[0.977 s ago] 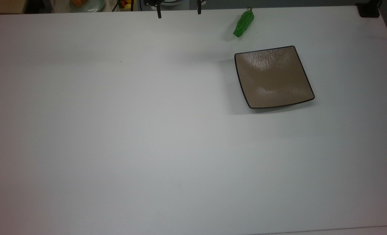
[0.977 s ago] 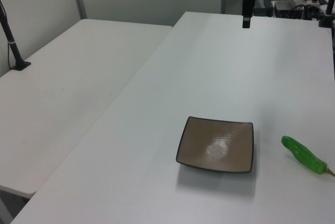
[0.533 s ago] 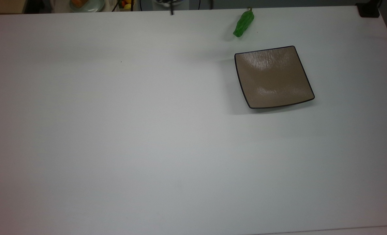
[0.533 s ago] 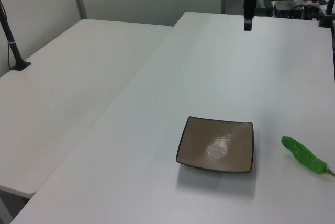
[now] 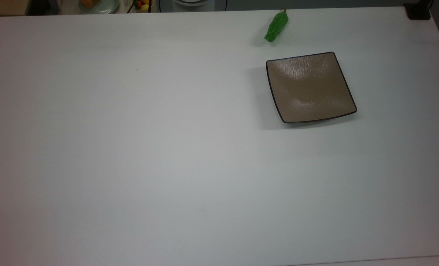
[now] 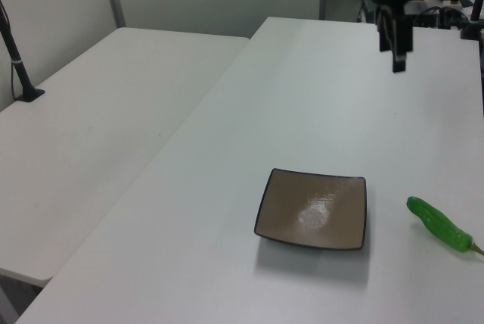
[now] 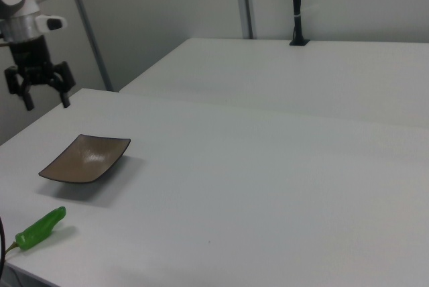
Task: Chili peppers are placed on a ceramic plate
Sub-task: 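Move the gripper across the table toward the green chili pepper, then lower the open gripper onto the green chili pepper and close it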
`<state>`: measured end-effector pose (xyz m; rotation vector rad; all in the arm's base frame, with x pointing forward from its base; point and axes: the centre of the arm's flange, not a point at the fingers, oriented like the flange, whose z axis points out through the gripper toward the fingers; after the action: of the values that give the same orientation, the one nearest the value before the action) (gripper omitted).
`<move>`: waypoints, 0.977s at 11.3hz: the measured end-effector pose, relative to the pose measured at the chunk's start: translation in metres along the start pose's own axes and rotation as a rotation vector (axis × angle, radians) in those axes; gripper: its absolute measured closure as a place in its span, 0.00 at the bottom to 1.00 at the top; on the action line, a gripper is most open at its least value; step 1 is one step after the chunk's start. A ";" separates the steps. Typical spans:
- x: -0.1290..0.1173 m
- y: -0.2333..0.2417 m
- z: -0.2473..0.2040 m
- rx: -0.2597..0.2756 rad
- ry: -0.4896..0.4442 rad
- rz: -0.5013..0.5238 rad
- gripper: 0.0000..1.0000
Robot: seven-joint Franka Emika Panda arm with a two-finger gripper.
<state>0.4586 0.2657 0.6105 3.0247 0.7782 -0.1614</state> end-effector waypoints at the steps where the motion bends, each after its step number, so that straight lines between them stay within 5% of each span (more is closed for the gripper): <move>1: -0.003 -0.025 0.007 -0.008 -0.016 0.021 0.00; 6: -0.028 -0.129 0.075 -0.062 -0.151 0.000 0.00; 11: -0.033 -0.134 0.164 -0.029 -0.204 0.044 0.00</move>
<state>0.3495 0.3612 0.4524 2.9331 0.6904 -0.4456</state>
